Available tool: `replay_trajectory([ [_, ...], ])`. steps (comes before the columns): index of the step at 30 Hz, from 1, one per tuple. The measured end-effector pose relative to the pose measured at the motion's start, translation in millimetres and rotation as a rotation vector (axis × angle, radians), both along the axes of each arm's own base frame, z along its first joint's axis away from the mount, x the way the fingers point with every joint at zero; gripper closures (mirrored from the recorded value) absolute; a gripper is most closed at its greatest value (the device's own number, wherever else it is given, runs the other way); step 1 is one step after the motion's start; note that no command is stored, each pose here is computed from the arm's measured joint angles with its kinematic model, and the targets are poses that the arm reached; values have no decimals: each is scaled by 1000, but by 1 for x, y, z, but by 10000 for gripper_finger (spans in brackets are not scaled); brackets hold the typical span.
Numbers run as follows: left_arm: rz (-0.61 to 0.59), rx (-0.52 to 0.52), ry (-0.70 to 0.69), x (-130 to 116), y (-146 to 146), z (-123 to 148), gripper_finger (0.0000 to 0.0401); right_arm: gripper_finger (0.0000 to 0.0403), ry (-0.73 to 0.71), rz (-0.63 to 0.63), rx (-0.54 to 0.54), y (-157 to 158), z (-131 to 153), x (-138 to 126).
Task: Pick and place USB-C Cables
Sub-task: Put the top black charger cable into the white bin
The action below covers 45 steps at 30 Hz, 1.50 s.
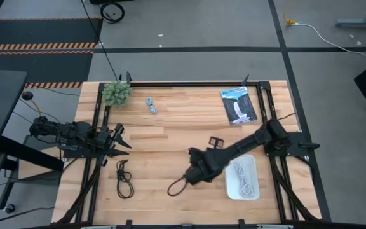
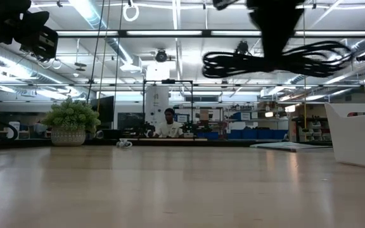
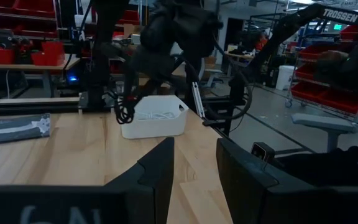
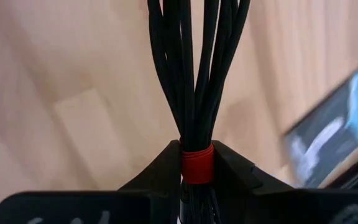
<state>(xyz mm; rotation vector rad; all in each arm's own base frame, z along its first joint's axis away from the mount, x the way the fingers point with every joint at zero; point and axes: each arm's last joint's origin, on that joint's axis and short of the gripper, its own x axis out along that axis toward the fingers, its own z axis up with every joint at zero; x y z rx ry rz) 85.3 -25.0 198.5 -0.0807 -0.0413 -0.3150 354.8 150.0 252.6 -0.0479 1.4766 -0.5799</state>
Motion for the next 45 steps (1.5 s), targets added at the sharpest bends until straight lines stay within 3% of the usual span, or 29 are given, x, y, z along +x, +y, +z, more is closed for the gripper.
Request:
replay_trajectory([
  [13, 0, 0, 0, 0, 0, 0, 273, 323, -132, -464, 68, 44, 3, -63],
  [22, 0, 0, 0, 0, 0, 0, 273, 323, -33, -745, 18, 50, -23, -103],
  [30, 0, 0, 0, 0, 0, 0, 273, 323, -5, -830, 82, 48, -33, -118],
  [40, 0, 0, 0, 0, 0, 0, 273, 323, -58, -782, 85, 48, -33, -116],
  [45, 0, 0, 0, 0, 0, 0, 273, 323, -63, -794, 126, 49, -47, -116],
])
